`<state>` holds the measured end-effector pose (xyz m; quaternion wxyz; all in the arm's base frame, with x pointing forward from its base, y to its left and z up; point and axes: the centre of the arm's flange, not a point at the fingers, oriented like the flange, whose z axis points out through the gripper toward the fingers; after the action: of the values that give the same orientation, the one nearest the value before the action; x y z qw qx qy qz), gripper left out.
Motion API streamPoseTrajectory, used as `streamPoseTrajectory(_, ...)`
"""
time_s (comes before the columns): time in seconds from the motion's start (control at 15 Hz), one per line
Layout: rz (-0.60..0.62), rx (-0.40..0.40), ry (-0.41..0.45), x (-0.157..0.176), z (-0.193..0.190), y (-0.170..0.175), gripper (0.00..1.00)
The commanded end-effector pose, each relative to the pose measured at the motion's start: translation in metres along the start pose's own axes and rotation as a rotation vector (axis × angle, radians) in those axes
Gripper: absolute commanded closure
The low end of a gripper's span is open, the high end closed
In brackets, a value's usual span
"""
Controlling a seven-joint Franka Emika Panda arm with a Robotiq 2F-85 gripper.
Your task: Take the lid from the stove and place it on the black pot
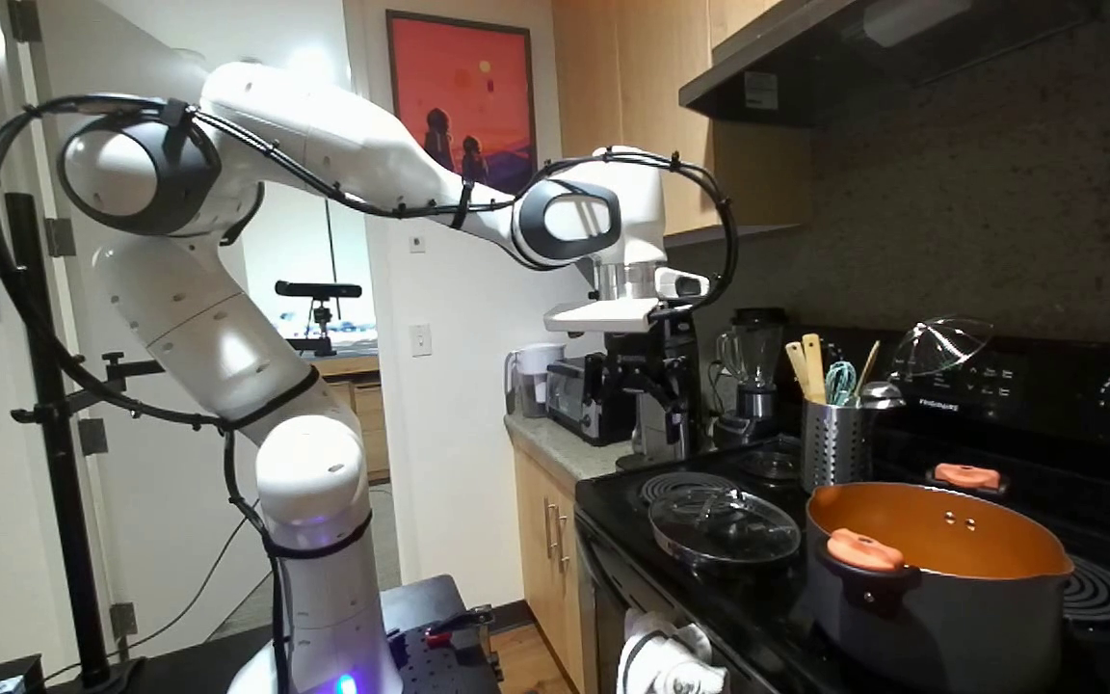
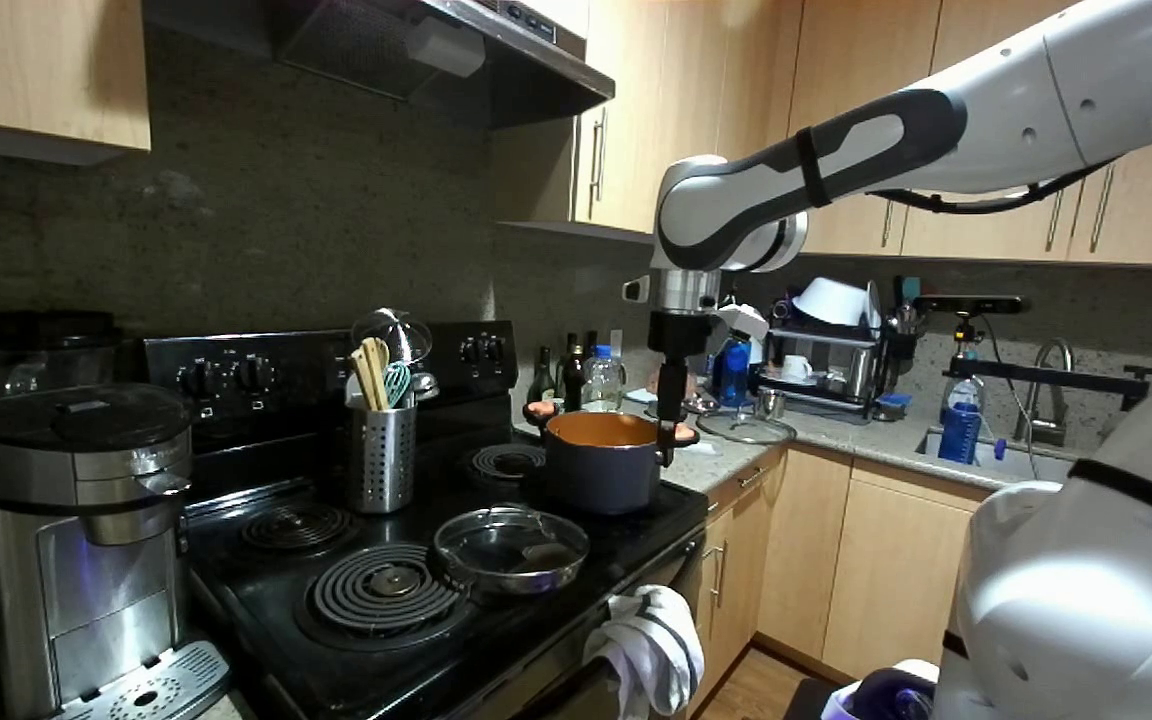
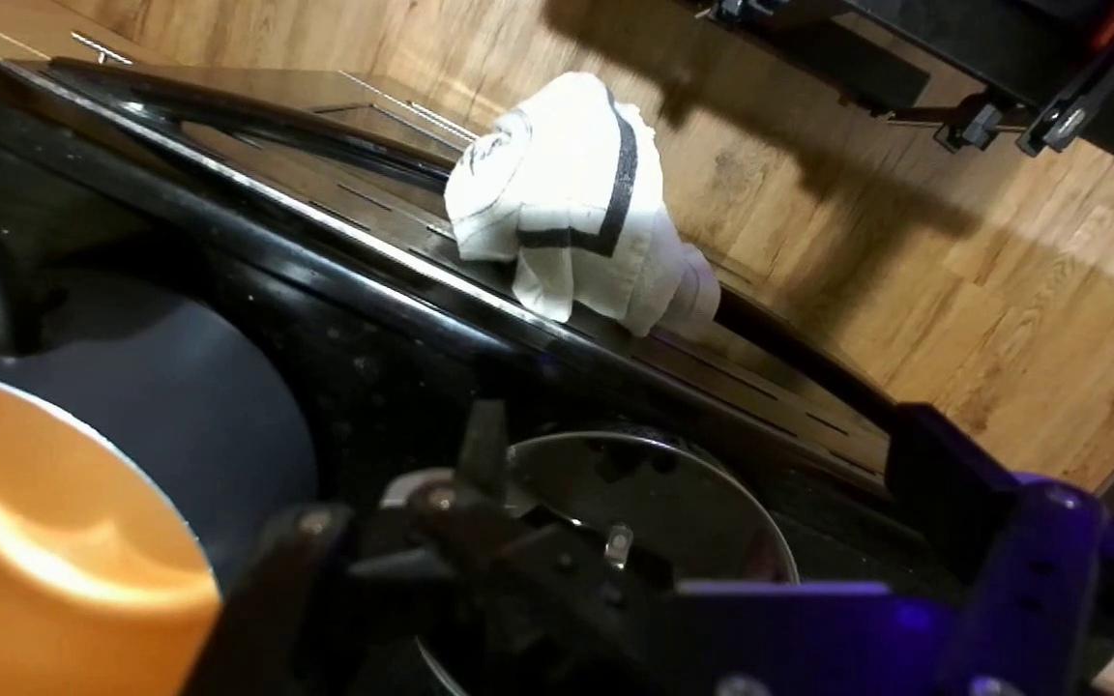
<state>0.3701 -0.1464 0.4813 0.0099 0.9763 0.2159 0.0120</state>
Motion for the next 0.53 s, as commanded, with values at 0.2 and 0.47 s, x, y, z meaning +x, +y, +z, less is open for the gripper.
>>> streamPoseTrajectory(0.2, -0.042, 0.030, 0.032, 0.014, 0.010, 0.012, 0.00)
streamPoseTrajectory(0.47, -0.035, 0.029, 0.099, 0.049, 0.017, 0.026, 0.00)
